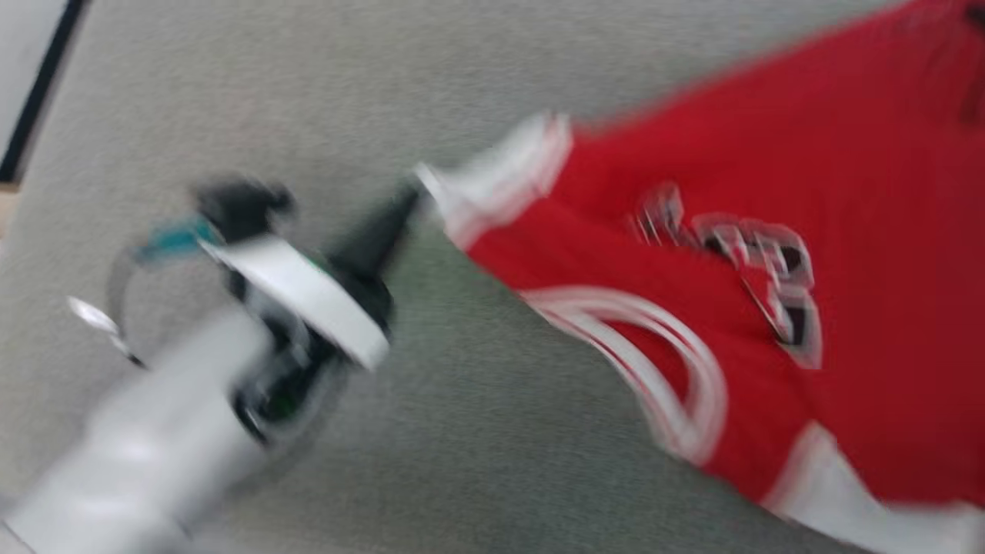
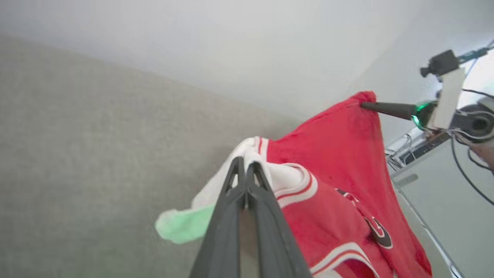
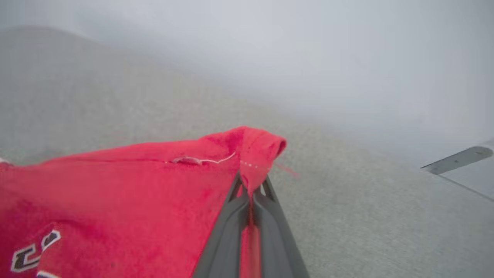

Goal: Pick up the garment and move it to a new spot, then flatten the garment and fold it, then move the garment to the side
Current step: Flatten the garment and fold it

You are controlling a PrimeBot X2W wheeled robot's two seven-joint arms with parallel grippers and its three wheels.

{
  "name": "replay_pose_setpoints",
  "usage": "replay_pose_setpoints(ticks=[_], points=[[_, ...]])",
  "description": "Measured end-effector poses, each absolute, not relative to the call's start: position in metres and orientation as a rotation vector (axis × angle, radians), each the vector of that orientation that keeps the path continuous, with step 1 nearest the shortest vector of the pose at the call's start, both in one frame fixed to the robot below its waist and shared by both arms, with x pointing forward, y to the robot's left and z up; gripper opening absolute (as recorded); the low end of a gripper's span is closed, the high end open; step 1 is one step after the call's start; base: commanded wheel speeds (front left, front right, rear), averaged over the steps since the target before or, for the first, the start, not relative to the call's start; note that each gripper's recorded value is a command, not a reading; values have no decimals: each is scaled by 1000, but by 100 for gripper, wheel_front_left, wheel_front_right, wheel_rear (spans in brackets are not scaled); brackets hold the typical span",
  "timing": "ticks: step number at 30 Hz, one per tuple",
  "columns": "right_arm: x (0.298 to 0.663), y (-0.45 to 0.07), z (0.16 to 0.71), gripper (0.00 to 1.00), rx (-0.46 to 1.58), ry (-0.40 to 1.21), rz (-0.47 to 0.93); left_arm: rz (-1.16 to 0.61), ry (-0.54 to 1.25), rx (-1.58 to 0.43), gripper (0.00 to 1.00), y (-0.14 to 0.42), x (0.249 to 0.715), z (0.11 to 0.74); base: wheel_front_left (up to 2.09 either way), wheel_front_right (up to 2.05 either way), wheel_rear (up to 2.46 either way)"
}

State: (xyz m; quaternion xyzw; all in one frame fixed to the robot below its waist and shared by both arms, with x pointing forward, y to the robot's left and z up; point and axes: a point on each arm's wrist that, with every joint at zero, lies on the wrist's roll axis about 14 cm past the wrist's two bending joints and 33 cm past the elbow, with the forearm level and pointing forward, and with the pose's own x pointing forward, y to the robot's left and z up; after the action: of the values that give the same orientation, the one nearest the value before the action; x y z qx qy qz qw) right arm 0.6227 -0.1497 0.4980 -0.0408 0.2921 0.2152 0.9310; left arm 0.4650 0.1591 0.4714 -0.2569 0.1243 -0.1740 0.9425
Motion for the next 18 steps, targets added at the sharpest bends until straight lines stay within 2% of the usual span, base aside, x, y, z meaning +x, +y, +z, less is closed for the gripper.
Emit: replay_pose_setpoints(ticks=[5,8,13,18], points=[[640,-176,544,0,4,435,345,-338,114,-528,0,171,520,521,0,0,0],[652,-202,578,0,40,319,271,-327,20,-646,0,169,559,563,0,0,0],[676,-220,619,0,68,162,204,-278,-176,-715,0,192,620,639,0,0,0],[691,-232,659,0,70,-1,149,-273,-334,-727,0,197,657,701,0,0,0]])
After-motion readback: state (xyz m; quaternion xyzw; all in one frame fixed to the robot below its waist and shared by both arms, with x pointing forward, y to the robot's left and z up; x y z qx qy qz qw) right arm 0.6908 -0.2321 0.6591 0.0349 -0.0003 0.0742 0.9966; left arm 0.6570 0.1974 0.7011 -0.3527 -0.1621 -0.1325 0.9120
